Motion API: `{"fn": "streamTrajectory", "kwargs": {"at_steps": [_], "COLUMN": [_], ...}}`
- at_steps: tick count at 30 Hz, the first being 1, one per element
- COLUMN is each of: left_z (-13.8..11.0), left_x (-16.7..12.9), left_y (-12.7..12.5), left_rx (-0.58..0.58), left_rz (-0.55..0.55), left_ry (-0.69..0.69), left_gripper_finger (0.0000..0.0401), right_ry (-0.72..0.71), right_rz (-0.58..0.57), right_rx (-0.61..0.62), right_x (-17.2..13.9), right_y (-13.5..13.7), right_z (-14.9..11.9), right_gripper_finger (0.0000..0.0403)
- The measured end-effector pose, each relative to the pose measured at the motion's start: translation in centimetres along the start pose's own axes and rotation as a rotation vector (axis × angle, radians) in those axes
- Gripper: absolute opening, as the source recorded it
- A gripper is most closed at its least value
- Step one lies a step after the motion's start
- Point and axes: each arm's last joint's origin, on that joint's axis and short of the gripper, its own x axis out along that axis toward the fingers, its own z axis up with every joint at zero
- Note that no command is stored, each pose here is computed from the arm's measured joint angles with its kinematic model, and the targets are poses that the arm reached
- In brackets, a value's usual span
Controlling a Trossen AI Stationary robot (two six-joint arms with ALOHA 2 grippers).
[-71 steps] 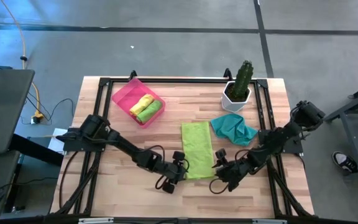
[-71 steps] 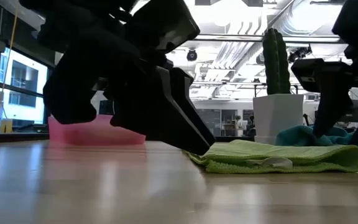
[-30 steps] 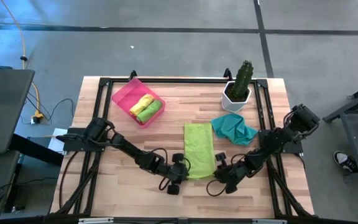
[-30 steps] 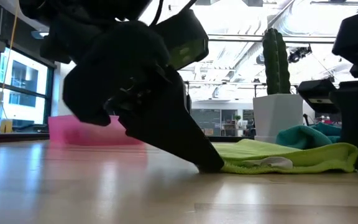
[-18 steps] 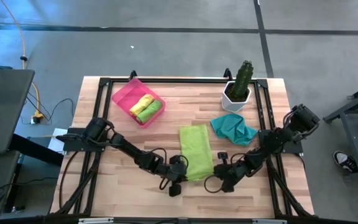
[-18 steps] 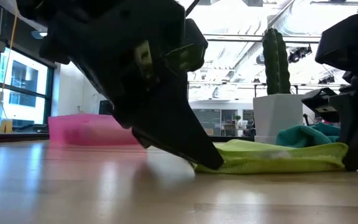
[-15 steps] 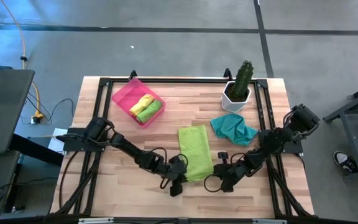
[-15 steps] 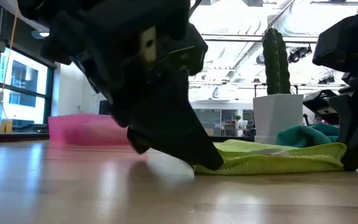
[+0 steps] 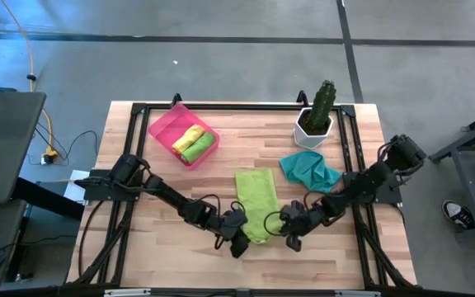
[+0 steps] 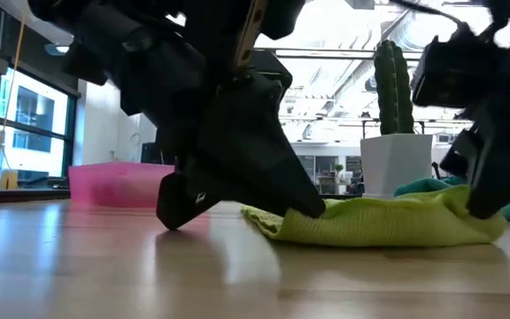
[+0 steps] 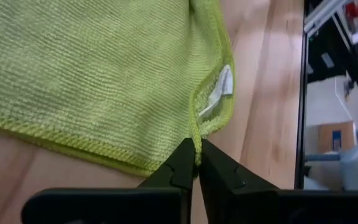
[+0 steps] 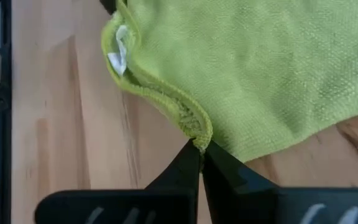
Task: Roll microfiber towels into tight, uniform cylinder then place into a basket
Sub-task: Roll the light green microfiber cloth
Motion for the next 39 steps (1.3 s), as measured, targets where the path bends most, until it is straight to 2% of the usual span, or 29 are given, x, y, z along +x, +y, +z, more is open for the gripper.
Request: {"fn": "streamTrajectory", "kwargs": {"at_steps": [11,14,20,25,29,32,39], "left_z": [0.8,0.8,-0.1,-0.3,-0.6,-0.7,-0.7], "left_x": [-1.3,-1.5,-1.6,-1.7,-1.8,-1.8,-1.8], "left_y": [-1.0,-0.5,0.6,0.5,0.8,0.8,0.8], "left_rx": [-0.017,-0.037,-0.058,-0.045,-0.032,-0.029,0.007], "left_rz": [-0.001,0.101,0.24,0.261,0.306,0.313,0.317], "left_ry": [-0.056,-0.097,-0.063,-0.086,-0.086,-0.085,-0.078], "left_gripper_finger": [0.001,0.001,0.001,0.001,0.001,0.001,0.001], "right_ry": [0.032,0.032,-0.024,-0.043,-0.067,-0.061,0.007], "right_rz": [-0.004,-0.004,-0.056,-0.085,-0.111,-0.118,-0.076], "right_rx": [0.098,0.118,0.143,0.141,0.094,0.041,-0.099], "right_x": [0.1,0.0,0.0,0.0,0.0,0.0,-0.4], "right_y": [-0.5,-0.5,-0.6,-0.9,-1.1,-1.1,-0.6], "right_z": [0.3,0.3,0.4,0.6,0.8,0.7,1.2], "right_gripper_finger": [0.0,0.0,0.0,0.0,0.0003,0.0024,0.0109]}}
